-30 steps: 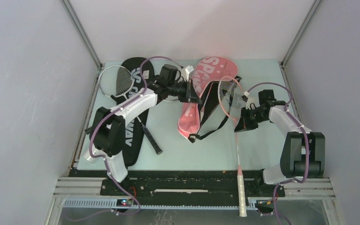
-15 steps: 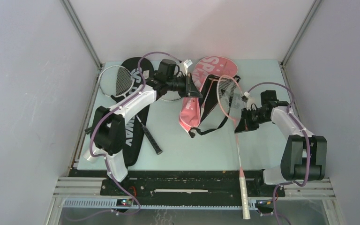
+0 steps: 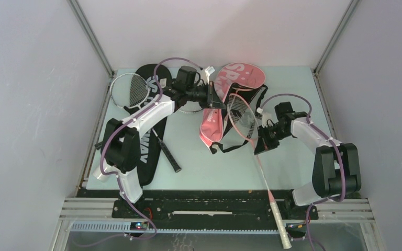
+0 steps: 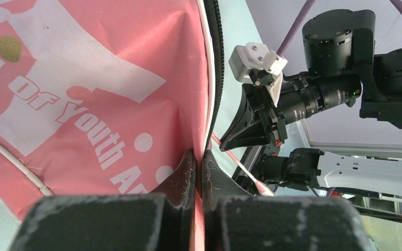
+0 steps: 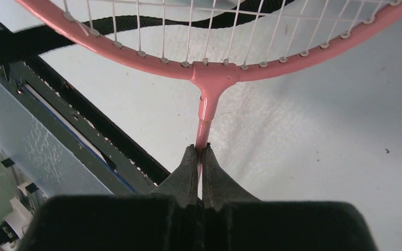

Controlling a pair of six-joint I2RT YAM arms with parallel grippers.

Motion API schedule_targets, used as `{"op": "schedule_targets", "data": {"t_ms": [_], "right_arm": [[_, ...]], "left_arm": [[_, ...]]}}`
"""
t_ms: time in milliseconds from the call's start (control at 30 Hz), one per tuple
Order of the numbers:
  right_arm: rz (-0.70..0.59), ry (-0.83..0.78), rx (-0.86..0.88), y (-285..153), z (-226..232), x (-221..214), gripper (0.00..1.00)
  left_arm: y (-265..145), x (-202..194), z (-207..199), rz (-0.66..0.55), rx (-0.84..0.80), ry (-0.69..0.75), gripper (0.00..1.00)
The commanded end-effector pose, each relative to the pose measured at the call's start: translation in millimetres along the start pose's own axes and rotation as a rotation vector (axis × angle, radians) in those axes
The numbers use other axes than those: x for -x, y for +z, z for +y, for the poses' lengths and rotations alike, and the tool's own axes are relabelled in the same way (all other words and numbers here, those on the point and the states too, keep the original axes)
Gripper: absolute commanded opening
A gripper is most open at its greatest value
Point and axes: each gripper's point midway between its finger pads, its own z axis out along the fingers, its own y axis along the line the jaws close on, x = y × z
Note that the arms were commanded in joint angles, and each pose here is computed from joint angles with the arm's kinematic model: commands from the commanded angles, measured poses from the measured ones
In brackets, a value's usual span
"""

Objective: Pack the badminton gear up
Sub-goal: Place the racket in the racket bag.

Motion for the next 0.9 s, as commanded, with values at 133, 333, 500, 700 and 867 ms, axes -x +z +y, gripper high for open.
{"op": "schedule_targets", "data": {"t_ms": [133,333,500,700,867], "right_arm": [[-0.046,-0.092,-0.052,-5.9,-4.2,11.2,0.0],[-0.066,-0.081,-0.069,-4.9,3.2,27.6,0.0],[-0.078,-0.061,-0.103,-3.4,4.1,40.7,0.0],[-0.088,-0.027,-0.171,-1.7,1.6,58.7,0.0],[-0.084,-0.011,-0.184,6.3,3.8,72.9,0.0]], "left_arm": [[-8.9,35.6,10.3,-0.146,0.053,0.129,0.0],[-0.8,10.8,13.1,-0.093,0.063,0.172,0.0],[11.2,-21.0,17.8,-0.016,0.071,0.195,0.0],[22.3,-55.2,20.4,0.056,0.07,0.211,0.01],[26.3,-68.6,19.7,0.081,0.069,0.221,0.01]]}}
